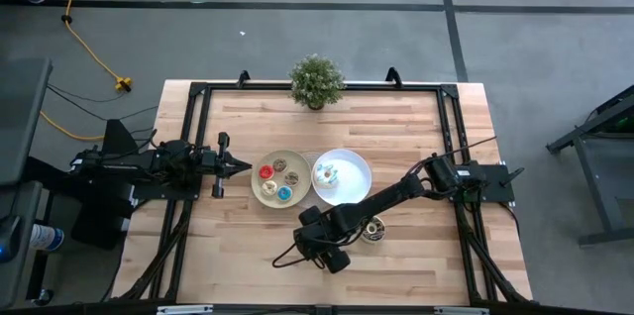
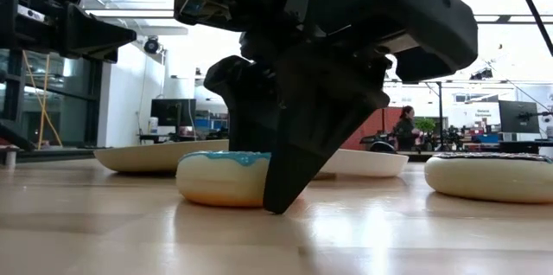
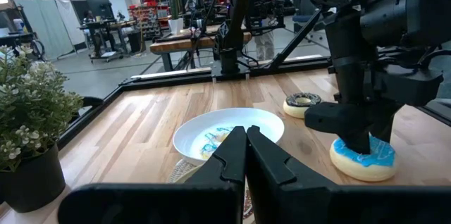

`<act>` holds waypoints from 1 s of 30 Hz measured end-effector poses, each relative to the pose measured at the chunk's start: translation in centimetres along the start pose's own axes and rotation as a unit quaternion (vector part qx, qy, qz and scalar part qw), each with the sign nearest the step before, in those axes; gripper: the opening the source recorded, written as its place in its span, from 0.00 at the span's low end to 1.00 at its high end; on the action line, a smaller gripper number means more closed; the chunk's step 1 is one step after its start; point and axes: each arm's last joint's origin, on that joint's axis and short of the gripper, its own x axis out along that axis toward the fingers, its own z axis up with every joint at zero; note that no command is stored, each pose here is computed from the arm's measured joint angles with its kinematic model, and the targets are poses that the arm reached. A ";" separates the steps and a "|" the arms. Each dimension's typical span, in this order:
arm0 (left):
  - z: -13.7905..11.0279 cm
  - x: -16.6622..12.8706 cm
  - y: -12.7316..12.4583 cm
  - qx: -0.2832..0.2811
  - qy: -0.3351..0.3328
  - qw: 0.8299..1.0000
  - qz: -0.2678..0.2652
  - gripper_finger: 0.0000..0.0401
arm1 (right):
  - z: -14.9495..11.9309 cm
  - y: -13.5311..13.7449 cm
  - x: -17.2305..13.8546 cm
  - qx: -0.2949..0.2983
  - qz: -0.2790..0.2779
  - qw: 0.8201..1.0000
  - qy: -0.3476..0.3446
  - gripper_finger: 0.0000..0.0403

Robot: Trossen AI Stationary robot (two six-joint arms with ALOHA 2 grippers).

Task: Pick & Place donuts
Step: Put the large blue donut on the white plate

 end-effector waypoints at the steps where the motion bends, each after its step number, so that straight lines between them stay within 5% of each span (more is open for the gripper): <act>1: 0.0 0.0 0.0 0.000 0.000 1.000 0.000 0.00 | 0.0 0.0 0.0 0.000 0.000 1.000 0.000 0.54; 30: 0.0 0.0 0.0 0.000 0.000 1.000 0.000 0.00 | 0.6 -0.7 -2.2 0.007 -0.005 1.000 -0.028 0.35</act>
